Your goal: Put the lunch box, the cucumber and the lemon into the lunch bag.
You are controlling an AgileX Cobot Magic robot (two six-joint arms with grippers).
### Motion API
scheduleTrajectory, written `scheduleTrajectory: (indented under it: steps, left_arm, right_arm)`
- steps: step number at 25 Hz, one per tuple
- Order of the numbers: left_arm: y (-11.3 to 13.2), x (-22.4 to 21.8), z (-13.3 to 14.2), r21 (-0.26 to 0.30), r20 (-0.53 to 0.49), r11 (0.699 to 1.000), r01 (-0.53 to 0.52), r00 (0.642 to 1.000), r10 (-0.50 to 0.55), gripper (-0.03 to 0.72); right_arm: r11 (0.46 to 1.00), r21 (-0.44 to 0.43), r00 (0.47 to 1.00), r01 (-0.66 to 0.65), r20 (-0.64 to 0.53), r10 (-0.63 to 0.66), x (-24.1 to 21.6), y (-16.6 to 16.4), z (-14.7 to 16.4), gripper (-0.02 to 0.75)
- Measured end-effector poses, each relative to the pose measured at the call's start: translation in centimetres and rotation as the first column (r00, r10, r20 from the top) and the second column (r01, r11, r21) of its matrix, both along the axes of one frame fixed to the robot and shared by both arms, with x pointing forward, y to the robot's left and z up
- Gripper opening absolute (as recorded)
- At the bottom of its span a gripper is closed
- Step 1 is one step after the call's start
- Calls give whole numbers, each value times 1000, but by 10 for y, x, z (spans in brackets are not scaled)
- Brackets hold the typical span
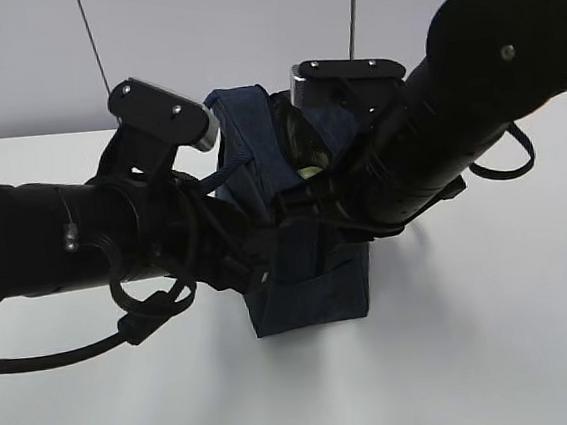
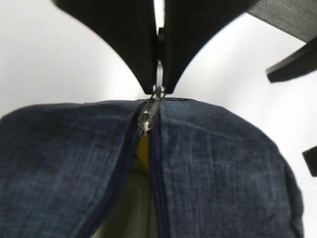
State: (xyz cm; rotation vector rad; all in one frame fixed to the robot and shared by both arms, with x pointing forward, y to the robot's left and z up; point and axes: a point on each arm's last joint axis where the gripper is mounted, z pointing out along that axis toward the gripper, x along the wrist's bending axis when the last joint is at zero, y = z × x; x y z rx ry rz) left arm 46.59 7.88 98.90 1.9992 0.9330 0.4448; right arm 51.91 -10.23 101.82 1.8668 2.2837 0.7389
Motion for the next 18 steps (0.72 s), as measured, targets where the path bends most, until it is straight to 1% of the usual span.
scheduleTrajectory:
  steps: [3, 10, 15, 18]
  left_arm:
    - [0, 1, 1, -1, 20, 1000, 1, 1000, -1, 374]
    - [0, 1, 2, 4, 31, 1000, 8, 999, -8, 374]
    - [0, 1, 1, 6, 30, 1000, 9, 1000, -9, 374]
    - [-1, 2, -4, 16, 19, 1000, 10, 1000, -10, 374]
  right_arm:
    - [1000, 5, 1000, -2, 12, 2, -3, -2, 7, 0]
    - [1000, 3, 999, -9, 43, 9, -6, -5, 17, 0]
    - [1000, 2, 999, -12, 53, 12, -8, -8, 22, 0]
    - [1000, -3, 998, -16, 62, 16, -7, -7, 26, 0]
